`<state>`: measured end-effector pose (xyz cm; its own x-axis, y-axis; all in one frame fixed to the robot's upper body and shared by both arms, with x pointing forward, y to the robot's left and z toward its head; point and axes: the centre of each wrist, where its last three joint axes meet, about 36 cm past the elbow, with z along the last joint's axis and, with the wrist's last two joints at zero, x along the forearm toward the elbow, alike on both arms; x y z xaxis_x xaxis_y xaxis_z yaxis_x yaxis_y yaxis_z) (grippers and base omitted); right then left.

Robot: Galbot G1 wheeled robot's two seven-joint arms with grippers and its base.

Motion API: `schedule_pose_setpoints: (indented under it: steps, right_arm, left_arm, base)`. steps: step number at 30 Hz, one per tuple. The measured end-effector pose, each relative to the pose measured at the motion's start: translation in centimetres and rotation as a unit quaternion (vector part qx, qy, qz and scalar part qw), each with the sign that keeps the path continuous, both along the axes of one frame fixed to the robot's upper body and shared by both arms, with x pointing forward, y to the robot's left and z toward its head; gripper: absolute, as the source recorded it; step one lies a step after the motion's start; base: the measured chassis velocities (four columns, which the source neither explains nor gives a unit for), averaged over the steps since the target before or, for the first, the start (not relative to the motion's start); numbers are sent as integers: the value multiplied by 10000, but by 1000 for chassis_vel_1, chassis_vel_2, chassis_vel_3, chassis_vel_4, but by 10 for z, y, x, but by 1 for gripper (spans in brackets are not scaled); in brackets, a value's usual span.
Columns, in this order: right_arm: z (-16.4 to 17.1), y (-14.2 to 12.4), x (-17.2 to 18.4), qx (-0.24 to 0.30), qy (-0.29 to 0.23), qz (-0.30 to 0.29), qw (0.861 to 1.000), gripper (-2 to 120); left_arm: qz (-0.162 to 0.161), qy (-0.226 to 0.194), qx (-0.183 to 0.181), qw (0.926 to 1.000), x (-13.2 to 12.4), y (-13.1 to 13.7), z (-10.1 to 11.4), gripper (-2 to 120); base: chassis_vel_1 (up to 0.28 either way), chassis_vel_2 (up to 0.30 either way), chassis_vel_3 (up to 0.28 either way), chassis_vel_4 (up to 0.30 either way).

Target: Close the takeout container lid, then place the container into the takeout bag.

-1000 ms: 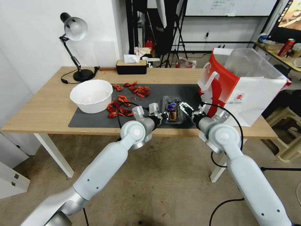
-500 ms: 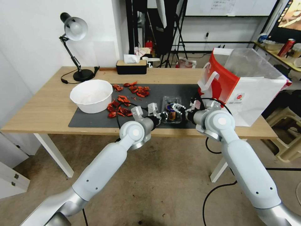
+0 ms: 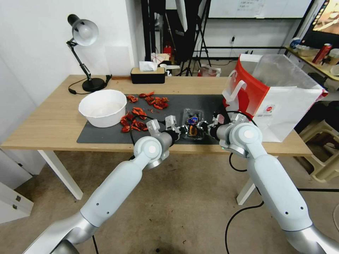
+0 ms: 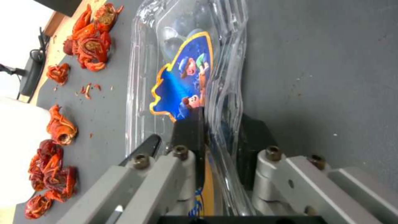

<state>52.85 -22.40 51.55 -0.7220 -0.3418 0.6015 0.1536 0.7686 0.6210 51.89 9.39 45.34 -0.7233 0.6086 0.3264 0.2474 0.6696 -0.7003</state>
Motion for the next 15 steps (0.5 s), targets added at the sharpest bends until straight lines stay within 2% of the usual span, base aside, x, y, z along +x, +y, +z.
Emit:
schedule_pose_setpoints:
  steps: [8,13,15]
  right_arm:
    - [-1,2,0,36,-2,-25,10000,10]
    - [-1,2,1,108,-65,-72,9999,10]
    - [0,1,1,177,-136,-83,9997,10]
  left_arm:
    - [35,-29,-39,10000,-4,5,0,0]
    - [138,-163,-78,9997,-11,19,8,0]
    - [266,-309,-104,9991,-21,38,13,0]
  base:
    - [0,0,0,0]
    - [0,0,0,0]
    - [0,0,0,0]
